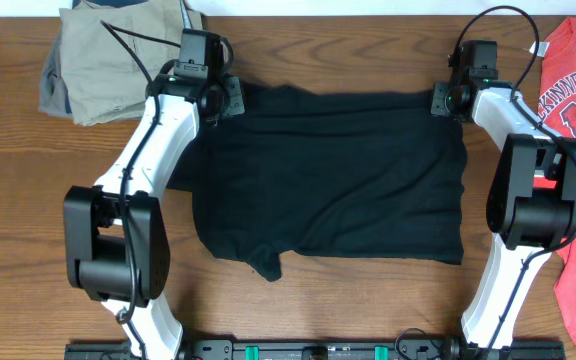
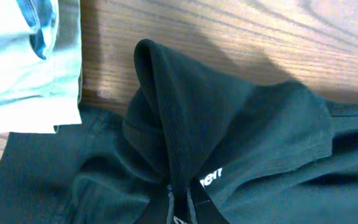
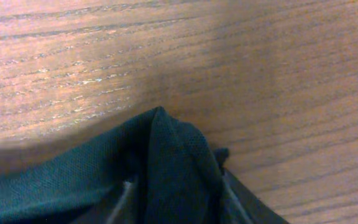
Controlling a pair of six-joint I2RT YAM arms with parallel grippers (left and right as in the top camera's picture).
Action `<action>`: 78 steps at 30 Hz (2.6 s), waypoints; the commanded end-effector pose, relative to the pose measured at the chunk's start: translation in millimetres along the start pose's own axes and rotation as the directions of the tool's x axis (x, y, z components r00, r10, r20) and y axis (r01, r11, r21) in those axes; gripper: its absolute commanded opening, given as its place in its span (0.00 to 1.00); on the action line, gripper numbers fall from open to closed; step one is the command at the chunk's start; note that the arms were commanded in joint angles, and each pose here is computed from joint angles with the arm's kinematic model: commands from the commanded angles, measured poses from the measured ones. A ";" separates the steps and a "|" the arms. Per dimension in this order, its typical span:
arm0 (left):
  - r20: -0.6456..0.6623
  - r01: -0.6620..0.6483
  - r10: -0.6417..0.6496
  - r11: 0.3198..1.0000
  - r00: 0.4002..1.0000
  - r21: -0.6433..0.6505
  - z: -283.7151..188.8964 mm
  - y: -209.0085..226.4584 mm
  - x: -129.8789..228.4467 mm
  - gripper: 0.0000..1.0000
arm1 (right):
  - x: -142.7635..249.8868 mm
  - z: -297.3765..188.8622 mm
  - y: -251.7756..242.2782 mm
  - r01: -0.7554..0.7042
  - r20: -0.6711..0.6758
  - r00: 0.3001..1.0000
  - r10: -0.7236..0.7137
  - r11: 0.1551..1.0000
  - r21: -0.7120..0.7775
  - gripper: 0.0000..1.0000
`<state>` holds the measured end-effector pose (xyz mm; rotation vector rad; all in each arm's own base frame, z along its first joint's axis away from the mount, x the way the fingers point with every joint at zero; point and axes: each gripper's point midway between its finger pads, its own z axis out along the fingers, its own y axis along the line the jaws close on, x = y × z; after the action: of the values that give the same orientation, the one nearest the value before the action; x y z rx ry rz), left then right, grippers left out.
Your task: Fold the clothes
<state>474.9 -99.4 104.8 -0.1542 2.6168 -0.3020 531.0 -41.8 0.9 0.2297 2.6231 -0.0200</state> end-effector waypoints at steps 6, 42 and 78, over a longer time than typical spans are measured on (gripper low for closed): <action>-0.014 -0.006 0.006 1.000 1.000 -0.017 8.0 4.7 4.0 0.06 | 22.5 20.9 -9.1 -0.027 -0.062 0.998 0.030 0.999 0.045 0.01; -0.080 0.036 -0.037 0.999 0.996 -0.011 -97.6 -2.2 33.8 0.07 | 15.8 -130.1 -26.9 -0.249 -0.087 0.962 0.260 0.961 0.121 0.01; -0.464 -0.009 -0.156 0.942 0.872 -0.335 -73.5 65.5 142.2 0.16 | 124.7 -176.1 13.5 -0.080 -0.510 0.845 0.159 0.982 0.172 0.01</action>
<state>313.6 -49.4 88.2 -0.3259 3.1457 0.0641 341.0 -6.3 83.7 0.5544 3.1796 -0.0903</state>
